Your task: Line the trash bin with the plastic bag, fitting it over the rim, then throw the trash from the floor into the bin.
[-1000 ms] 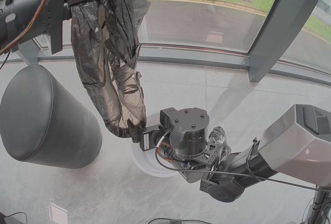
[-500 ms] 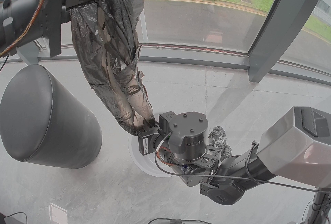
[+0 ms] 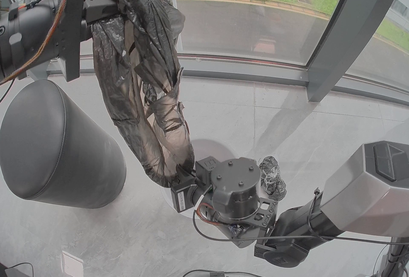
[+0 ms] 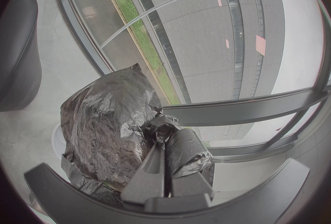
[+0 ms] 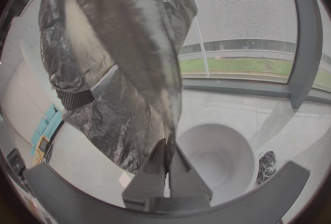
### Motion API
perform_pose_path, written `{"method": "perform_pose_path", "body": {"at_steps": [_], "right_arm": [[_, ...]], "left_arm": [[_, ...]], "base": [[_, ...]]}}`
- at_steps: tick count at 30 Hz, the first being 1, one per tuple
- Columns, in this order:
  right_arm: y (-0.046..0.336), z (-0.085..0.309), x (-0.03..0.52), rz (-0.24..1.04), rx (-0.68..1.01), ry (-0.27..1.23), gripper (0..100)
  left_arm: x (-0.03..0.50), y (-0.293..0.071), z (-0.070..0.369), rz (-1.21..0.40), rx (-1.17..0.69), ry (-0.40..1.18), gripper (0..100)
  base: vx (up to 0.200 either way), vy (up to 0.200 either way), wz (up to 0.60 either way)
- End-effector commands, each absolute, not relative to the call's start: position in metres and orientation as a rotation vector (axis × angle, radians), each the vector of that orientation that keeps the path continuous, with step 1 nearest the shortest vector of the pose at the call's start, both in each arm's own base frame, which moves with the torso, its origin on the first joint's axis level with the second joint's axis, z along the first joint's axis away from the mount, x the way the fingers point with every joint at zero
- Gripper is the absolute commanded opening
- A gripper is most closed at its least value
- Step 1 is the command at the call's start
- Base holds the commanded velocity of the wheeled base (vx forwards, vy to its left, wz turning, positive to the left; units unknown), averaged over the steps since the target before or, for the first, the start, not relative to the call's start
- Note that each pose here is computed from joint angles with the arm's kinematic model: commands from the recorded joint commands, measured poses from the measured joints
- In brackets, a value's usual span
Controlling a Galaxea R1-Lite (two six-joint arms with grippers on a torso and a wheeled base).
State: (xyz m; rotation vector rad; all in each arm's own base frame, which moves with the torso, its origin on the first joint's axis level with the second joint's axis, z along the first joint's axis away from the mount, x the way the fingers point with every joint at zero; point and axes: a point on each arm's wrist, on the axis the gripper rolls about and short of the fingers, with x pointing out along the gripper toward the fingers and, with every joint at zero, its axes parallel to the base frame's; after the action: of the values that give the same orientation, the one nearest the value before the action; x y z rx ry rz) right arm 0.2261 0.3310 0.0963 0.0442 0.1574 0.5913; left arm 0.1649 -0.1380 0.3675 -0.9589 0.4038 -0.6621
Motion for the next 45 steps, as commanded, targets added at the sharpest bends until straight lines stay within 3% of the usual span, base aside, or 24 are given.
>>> {"method": "perform_pose_path", "body": {"at_steps": [1, 7, 19, 28, 38, 45], "right_arm": [[0.313, 0.104, 0.199, 0.711, 0.015, 0.178, 0], [0.282, 0.118, 0.176, 0.918, 0.010, 0.221, 0], [0.246, 0.146, 0.164, 1.037, 0.049, 0.327, 0], [0.236, 0.159, 0.160, 1.058, 0.048, 0.374, 0], [0.215, 0.201, 0.174, 1.091, 0.158, 0.585, 0], [0.212, 0.203, 0.175, 1.075, 0.145, 0.657, 0]], "left_arm": [[0.169, -0.138, 0.354, -0.630, -0.937, 0.428, 0], [0.177, -0.134, 0.335, -0.596, -0.923, 0.468, 0], [0.193, -0.131, 0.285, -0.548, -0.849, 0.529, 0], [0.190, -0.130, 0.268, -0.561, -0.802, 0.520, 0], [0.186, -0.129, 0.245, -0.557, -0.784, 0.606, 0], [0.179, -0.126, 0.241, -0.573, -0.829, 0.663, 0]], "base": [[0.000, 0.000, 0.00], [0.000, 0.000, 0.00], [0.000, 0.000, 0.00], [0.000, 0.000, 0.00], [0.000, 0.000, 0.00], [0.000, 0.000, 0.00]]}}
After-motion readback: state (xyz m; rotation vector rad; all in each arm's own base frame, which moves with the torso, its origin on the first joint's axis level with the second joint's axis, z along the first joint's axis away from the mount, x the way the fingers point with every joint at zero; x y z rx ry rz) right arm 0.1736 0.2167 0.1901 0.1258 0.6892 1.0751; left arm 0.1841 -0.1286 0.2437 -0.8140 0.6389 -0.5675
